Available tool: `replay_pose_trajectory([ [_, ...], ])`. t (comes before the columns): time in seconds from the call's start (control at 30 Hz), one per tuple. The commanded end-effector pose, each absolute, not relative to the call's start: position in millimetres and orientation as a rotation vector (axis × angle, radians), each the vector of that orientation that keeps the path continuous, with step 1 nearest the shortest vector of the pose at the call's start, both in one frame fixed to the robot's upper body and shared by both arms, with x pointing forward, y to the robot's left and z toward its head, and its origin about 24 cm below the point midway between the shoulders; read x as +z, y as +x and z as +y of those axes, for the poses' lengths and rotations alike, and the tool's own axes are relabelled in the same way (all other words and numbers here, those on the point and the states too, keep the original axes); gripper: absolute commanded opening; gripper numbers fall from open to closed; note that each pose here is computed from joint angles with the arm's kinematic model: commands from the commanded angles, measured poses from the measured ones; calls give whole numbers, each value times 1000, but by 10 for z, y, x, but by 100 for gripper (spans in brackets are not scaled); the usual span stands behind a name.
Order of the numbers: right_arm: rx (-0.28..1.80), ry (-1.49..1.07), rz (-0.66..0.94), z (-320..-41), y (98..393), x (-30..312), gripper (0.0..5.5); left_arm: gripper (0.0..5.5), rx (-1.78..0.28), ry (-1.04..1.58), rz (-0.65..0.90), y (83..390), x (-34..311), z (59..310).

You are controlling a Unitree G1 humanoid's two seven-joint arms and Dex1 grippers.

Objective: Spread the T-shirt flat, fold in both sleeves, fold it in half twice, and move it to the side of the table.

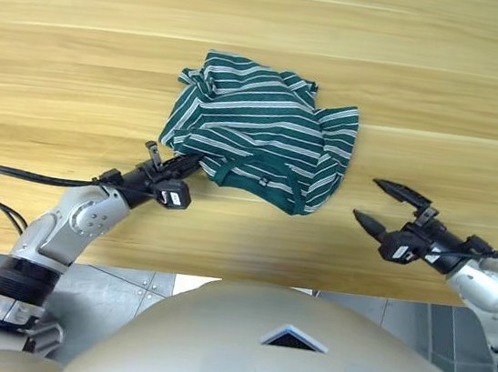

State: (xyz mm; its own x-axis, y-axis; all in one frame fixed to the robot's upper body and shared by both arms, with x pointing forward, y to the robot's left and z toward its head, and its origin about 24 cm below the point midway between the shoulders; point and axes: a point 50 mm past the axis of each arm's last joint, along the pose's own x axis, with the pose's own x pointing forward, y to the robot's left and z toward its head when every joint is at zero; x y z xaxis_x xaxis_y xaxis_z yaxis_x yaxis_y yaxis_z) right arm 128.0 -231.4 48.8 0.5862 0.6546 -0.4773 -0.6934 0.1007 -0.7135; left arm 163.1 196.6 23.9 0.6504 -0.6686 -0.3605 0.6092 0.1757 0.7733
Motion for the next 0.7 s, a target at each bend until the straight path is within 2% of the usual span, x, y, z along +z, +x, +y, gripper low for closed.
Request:
replay_pose_trajectory([
  [0.03,1071,-1115,137,-2309,1246,331,361,4,-917,1038,-103,1650,288,1923],
  [0.13,1050,-1171,180,-2311,1383,189,361,4,-923,1014,-117,1633,278,1870],
  [0.37,1011,-1255,157,-2274,1729,-18,361,4,-929,985,-140,1631,249,1767],
  [0.7,1082,-1212,127,-2162,1626,-164,361,4,-930,989,-146,1669,226,1732],
])
